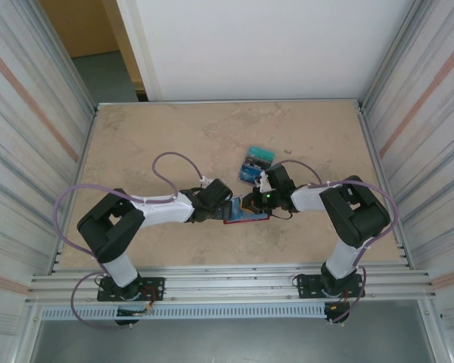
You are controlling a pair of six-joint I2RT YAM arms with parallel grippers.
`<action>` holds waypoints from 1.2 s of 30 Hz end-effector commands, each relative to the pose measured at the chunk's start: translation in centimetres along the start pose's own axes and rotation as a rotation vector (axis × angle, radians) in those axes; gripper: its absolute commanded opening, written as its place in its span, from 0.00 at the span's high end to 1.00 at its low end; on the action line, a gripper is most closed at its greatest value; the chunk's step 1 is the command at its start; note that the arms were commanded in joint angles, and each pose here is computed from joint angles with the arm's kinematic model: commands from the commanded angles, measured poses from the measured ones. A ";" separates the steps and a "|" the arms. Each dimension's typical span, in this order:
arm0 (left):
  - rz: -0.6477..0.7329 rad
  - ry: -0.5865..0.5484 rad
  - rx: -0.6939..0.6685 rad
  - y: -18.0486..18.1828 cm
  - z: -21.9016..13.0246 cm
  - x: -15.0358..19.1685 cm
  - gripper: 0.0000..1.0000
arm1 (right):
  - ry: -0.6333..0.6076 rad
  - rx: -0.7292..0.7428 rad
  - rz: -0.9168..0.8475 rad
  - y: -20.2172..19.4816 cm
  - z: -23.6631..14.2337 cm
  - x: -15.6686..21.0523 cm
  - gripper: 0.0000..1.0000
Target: Take the credit cards out of the card holder
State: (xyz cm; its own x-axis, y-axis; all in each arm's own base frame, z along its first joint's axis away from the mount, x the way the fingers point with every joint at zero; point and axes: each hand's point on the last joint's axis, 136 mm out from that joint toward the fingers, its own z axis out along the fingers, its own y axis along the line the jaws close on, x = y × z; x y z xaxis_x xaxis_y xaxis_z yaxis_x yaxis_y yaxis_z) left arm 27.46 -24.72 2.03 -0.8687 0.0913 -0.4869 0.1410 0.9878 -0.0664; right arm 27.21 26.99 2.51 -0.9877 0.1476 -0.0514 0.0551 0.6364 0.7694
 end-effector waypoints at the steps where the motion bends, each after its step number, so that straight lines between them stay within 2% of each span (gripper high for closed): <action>1: 0.015 0.111 -0.039 1.1 1.7 3.1 0.01 | 0.010 -0.027 0.013 0.4 -0.2 0.5 0.96; 36: 0.008 0.130 -0.056 1.8 2.2 3.6 0.01 | -0.048 -0.052 0.044 -0.4 -2.8 -0.3 0.93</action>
State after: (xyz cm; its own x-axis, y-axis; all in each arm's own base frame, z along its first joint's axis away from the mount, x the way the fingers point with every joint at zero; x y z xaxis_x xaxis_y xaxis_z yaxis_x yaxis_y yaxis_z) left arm 27.52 -24.70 1.93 -0.8681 0.0920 -0.4878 0.1388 0.9885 -0.0606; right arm 27.54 25.07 3.86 -0.9775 0.2043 -0.0531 0.0771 0.5797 0.8112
